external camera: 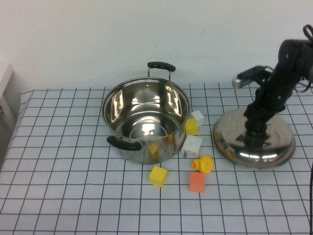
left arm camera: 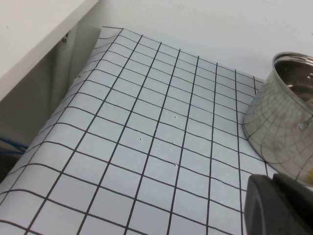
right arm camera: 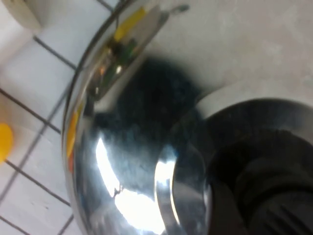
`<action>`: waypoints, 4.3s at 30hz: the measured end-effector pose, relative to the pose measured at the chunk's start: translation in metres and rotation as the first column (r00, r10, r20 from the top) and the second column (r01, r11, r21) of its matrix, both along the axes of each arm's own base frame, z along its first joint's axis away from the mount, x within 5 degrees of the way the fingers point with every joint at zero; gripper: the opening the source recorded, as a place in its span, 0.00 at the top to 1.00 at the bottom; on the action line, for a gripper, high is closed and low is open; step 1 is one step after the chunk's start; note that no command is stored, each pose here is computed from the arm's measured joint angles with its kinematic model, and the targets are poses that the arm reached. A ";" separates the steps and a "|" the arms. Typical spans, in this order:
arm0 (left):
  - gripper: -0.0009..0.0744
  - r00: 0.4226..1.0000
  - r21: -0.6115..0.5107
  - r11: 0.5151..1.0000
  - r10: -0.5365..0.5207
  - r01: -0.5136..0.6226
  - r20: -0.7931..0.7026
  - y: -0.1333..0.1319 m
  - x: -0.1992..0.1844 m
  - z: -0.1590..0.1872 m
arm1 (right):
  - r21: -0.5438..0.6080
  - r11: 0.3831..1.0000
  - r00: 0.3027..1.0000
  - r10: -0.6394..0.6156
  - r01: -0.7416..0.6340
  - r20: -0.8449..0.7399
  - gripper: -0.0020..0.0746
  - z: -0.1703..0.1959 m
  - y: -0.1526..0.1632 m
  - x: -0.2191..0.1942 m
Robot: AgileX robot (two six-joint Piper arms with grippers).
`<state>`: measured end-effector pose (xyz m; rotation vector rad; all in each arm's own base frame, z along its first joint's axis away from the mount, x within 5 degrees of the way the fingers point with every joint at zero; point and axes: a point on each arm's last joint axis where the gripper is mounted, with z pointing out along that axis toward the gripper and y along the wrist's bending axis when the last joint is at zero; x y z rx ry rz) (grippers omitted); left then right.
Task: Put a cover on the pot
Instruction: Pick up the pot lid, then place the pot lid on the pot
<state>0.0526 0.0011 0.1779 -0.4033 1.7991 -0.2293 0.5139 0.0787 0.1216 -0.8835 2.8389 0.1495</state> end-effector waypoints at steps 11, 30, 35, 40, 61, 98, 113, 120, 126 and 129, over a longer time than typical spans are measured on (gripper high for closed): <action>0.99 1.000 0.000 1.000 0.000 0.000 0.000 0.000 0.000 0.000 | 0.159 0.984 0.957 0.027 -0.076 0.290 0.52 0.131 0.036 0.003; 0.99 1.000 -0.002 1.000 0.001 -0.001 0.000 0.000 0.000 0.000 | 0.109 0.887 0.803 0.346 -0.449 0.486 0.52 0.151 0.201 -0.051; 0.99 1.000 -0.002 1.000 0.001 -0.001 0.000 0.000 0.000 0.000 | 0.110 0.890 0.803 0.338 -0.442 0.491 0.52 0.149 0.201 -0.049; 0.99 1.000 -0.002 1.000 0.001 -0.001 0.000 0.000 0.000 0.000 | 0.112 0.891 0.805 0.335 -0.439 0.490 0.52 0.149 0.201 -0.049; 0.99 1.000 -0.002 1.000 0.001 -0.001 0.000 0.000 0.000 0.000 | 0.161 0.840 0.786 0.394 -0.519 0.476 0.52 0.149 0.238 -0.074; 0.99 1.000 0.001 1.000 0.000 0.000 0.000 0.000 0.000 0.000 | 0.211 0.907 0.890 0.274 -0.366 0.364 0.52 0.147 0.267 -0.103; 0.99 1.000 0.001 1.000 0.000 0.000 0.000 0.000 0.000 0.000 | 0.295 0.938 0.764 -0.053 -0.183 0.643 0.52 0.177 0.319 -0.126; 0.99 1.000 -0.002 1.000 0.000 0.000 0.000 0.000 0.000 0.000 | 0.357 0.905 0.735 -0.078 -0.232 0.674 0.52 0.184 0.331 -0.132; 0.99 1.000 -0.002 1.000 0.000 0.000 0.000 0.000 0.000 0.000 | 0.355 0.872 0.715 -0.008 -0.338 0.699 0.52 0.186 0.340 -0.138; 0.99 1.000 -0.002 1.000 0.000 0.000 0.000 0.000 0.000 0.000 | 0.320 0.871 0.719 0.053 -0.372 0.693 0.52 0.183 0.341 -0.141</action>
